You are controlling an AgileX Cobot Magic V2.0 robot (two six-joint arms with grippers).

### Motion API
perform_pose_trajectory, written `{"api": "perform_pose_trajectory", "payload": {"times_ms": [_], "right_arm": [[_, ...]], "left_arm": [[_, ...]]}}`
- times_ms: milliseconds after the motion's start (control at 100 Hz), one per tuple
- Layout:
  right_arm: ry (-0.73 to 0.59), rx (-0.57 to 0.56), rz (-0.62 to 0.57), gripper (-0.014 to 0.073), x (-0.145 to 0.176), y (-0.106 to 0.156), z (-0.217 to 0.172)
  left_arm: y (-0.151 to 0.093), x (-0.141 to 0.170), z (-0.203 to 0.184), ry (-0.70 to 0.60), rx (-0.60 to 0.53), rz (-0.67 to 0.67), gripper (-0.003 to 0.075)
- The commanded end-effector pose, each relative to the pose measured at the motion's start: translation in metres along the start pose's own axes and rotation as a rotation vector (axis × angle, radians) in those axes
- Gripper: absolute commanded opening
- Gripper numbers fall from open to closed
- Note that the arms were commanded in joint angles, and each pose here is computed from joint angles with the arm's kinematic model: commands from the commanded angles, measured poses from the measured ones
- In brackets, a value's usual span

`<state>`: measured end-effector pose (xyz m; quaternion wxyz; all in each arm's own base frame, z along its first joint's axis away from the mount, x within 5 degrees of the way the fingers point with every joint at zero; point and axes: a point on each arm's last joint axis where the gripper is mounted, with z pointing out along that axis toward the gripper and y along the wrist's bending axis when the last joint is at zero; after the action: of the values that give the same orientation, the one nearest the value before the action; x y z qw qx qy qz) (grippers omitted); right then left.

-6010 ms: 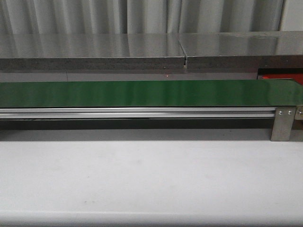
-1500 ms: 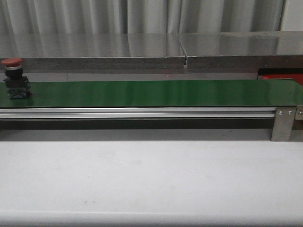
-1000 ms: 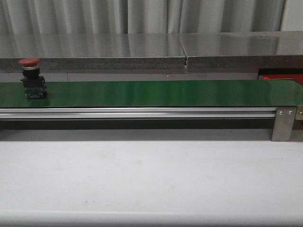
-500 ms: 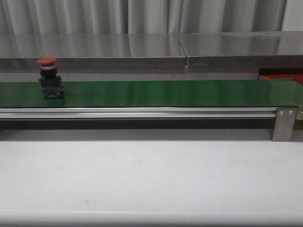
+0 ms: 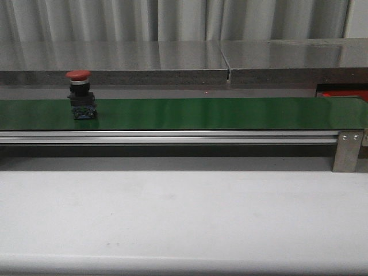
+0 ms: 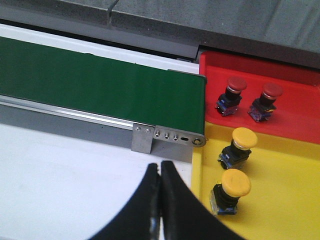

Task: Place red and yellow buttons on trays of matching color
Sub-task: 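Set the yellow button on the belt and open the left gripper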

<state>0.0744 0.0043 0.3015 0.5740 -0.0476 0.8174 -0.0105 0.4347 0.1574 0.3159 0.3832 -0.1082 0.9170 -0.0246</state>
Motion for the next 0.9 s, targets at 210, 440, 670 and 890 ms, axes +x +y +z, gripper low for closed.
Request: {"api": "perform_pose_trajectory", "payload": {"times_ms": [210,440,670,890], "right_arm": [[-0.088,0.019,0.005,-0.0118,-0.013,-0.002,-0.003],[-0.088,0.019,0.005,-0.0118,-0.013,-0.002,-0.003],[-0.088,0.019,0.005,-0.0118,-0.013,-0.002,-0.003],[-0.088,0.019,0.005,-0.0118,-0.013,-0.002,-0.003]], "left_arm": [[-0.058,0.01,0.001,-0.026,0.074,0.069,-0.0019],[-0.062,0.03,0.017,0.009,0.071,0.063,-0.0019],[-0.059,0.046,0.028,0.049,0.062,0.052,-0.0018],[-0.061,0.046,0.028,0.049,0.07,0.051,0.0124]]}}
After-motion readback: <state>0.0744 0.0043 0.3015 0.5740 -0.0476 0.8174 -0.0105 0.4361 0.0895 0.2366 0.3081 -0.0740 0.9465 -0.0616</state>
